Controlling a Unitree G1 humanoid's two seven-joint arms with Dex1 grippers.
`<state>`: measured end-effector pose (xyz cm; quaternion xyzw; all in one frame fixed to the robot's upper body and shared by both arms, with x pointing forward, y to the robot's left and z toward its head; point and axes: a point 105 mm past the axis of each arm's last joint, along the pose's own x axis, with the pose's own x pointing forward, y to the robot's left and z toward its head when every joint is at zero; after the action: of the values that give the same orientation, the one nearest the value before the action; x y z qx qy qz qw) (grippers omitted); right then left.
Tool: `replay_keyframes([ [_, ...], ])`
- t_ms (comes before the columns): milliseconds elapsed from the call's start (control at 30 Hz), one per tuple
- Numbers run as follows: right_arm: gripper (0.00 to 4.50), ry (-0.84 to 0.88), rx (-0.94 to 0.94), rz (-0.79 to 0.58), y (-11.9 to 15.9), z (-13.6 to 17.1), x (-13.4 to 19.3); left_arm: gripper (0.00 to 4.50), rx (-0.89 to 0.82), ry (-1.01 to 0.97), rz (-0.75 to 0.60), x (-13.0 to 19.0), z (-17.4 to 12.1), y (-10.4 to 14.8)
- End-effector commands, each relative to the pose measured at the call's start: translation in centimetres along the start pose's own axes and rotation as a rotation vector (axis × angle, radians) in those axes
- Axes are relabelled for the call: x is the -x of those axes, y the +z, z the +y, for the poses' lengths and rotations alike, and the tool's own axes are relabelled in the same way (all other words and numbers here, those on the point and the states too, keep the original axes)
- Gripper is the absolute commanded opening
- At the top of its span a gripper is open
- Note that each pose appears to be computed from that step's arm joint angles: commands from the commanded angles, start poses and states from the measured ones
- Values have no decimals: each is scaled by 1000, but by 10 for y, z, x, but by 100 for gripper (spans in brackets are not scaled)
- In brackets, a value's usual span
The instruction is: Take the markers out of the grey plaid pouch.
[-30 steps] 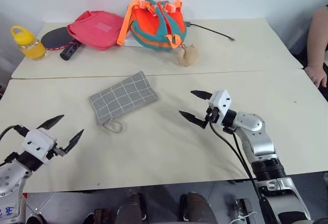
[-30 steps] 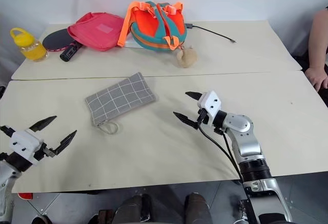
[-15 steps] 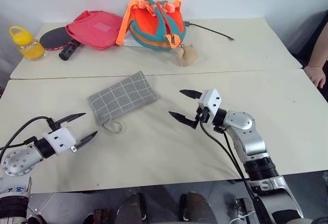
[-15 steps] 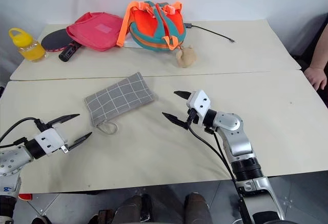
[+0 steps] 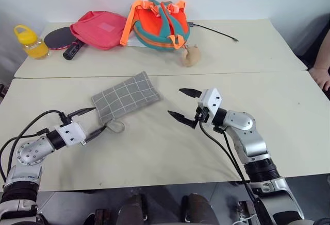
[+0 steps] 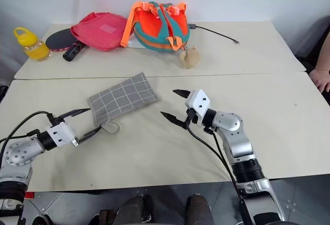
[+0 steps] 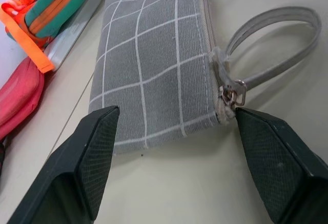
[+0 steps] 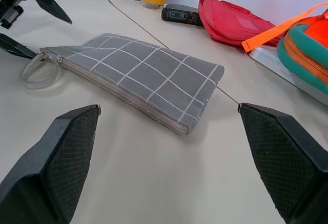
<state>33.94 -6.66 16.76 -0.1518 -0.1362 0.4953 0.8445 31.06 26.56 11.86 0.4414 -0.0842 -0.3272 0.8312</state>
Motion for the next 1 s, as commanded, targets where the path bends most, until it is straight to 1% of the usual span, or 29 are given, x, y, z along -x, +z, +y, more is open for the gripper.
replay_keyframes([
  [33,450,17,30,-37,14,5,-4,384,20,-94,39,-8,-22,-10],
  [67,450,24,18,-27,12,6,-4,384,21,-99,45,-9,-23,-11],
  [167,450,118,-12,52,1,13,7,384,5,-134,48,-14,-28,-12],
  [233,450,172,-113,84,-2,17,15,384,6,-148,41,-16,-32,-12],
  [300,450,229,-151,109,-2,24,21,384,7,-162,39,-17,-34,-12],
  [400,450,210,-173,95,1,24,22,324,33,-152,38,-21,-36,-14],
  [433,450,201,-168,93,2,23,21,297,41,-147,39,-21,-36,-14],
  [467,450,200,-166,95,2,24,21,258,43,-146,44,-21,-36,-15],
  [567,450,198,-170,94,2,25,20,159,66,-141,47,-22,-37,-17],
  [733,450,197,-169,90,3,27,19,14,123,-130,40,-24,-39,-16],
  [800,450,189,-161,90,2,25,19,9,168,-91,22,-26,-35,-14],
  [867,450,183,-154,90,2,24,19,9,174,-78,1,-26,-32,-9],
  [933,450,183,-142,88,2,24,19,9,192,-51,-31,-25,-26,-3],
  [1000,450,172,-91,80,4,21,16,9,218,-26,-81,-23,-16,8],
])
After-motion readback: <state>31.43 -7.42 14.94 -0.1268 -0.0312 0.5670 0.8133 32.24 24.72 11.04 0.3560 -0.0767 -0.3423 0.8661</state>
